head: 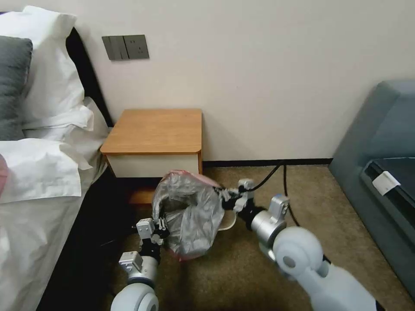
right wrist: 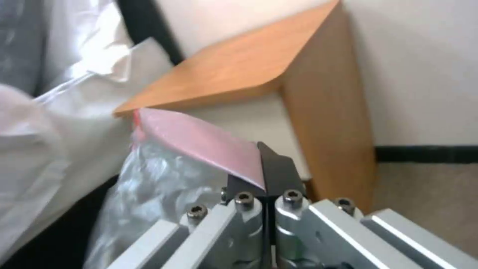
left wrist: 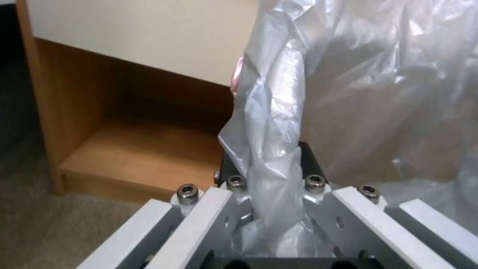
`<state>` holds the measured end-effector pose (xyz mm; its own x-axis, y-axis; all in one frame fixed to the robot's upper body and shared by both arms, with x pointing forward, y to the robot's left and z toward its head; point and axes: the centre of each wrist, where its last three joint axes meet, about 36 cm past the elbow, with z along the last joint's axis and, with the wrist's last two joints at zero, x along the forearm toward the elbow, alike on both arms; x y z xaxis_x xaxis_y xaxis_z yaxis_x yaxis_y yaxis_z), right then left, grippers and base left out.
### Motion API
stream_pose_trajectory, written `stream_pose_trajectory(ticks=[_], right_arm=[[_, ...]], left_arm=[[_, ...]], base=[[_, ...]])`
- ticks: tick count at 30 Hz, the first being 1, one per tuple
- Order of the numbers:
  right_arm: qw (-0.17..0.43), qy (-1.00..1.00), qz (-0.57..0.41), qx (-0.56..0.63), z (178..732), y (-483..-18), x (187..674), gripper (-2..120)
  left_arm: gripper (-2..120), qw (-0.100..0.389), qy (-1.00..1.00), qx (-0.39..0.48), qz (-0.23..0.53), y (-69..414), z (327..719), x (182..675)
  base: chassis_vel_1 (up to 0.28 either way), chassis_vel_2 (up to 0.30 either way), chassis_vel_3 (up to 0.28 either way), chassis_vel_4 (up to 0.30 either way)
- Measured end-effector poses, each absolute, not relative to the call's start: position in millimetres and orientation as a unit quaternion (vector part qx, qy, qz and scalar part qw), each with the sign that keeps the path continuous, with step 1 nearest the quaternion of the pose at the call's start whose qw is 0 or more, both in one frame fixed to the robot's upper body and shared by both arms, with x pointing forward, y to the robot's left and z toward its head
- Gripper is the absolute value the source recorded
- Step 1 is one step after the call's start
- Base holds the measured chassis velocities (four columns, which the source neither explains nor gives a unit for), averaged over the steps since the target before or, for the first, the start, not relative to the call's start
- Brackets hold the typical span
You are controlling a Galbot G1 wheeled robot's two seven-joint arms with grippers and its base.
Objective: Pick up the garbage bag from the table and place it over the trash can.
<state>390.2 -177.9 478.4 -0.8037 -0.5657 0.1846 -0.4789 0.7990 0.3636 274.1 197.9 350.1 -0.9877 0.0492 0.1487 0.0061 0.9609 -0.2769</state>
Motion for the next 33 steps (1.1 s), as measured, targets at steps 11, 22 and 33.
stream_pose_trajectory(ticks=[11, 22, 33], right_arm=[[0.244, -0.934, -0.122, 0.229, 501, -203, 430, 0], [0.308, -0.893, -0.236, 0.229, 504, -220, 420, 0], [0.313, -0.888, -0.238, 0.239, 504, -209, 401, 3]], left_arm=[[6, 0.047, -0.982, -0.040, 0.177, 203, 352, 271], [6, 0.059, -0.964, -0.027, 0.259, 214, 349, 275], [6, 0.066, -0.959, -0.020, 0.277, 229, 346, 281]], base=[[0.000, 0.000, 0.000, 0.000], [0.000, 0.000, 0.000, 0.000], [0.000, 0.000, 0.000, 0.000]])
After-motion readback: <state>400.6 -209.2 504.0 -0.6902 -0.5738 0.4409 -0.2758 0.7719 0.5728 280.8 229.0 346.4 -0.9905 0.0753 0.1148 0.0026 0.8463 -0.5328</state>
